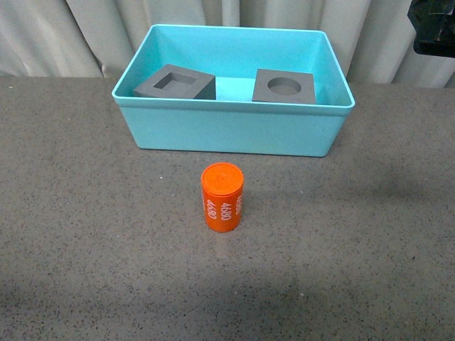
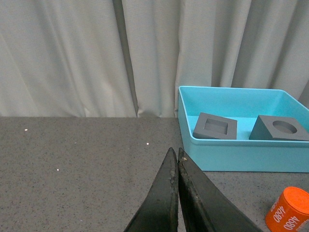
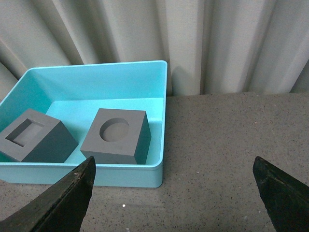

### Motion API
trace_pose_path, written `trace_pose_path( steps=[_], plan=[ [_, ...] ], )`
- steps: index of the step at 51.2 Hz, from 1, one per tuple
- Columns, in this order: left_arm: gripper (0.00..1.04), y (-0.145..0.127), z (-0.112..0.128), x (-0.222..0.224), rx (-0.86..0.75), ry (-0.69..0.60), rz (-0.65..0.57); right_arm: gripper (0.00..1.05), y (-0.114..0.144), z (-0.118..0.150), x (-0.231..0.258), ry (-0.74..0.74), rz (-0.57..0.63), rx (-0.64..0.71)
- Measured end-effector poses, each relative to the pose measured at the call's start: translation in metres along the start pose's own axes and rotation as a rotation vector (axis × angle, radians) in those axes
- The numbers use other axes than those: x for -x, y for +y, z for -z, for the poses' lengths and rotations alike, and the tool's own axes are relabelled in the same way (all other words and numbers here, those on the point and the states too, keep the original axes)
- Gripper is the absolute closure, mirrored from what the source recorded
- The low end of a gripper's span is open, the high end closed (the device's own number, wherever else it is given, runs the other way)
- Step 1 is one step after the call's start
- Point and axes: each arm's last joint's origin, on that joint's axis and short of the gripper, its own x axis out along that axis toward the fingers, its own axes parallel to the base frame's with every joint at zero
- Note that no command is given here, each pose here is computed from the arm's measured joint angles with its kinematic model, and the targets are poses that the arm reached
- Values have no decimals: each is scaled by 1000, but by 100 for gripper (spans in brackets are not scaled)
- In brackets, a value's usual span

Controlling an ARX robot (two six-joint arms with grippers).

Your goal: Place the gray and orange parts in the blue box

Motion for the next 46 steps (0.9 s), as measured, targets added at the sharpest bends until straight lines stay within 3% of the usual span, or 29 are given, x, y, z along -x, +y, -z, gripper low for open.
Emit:
trace_pose_path(
  steps=[41,46],
  plan=[
    [101,0,3,21,-1,6,1,10,0,0,0,0,0,0],
    [85,0,3,21,0,6,1,10,1,0,0,-44,-2,63]
  ],
)
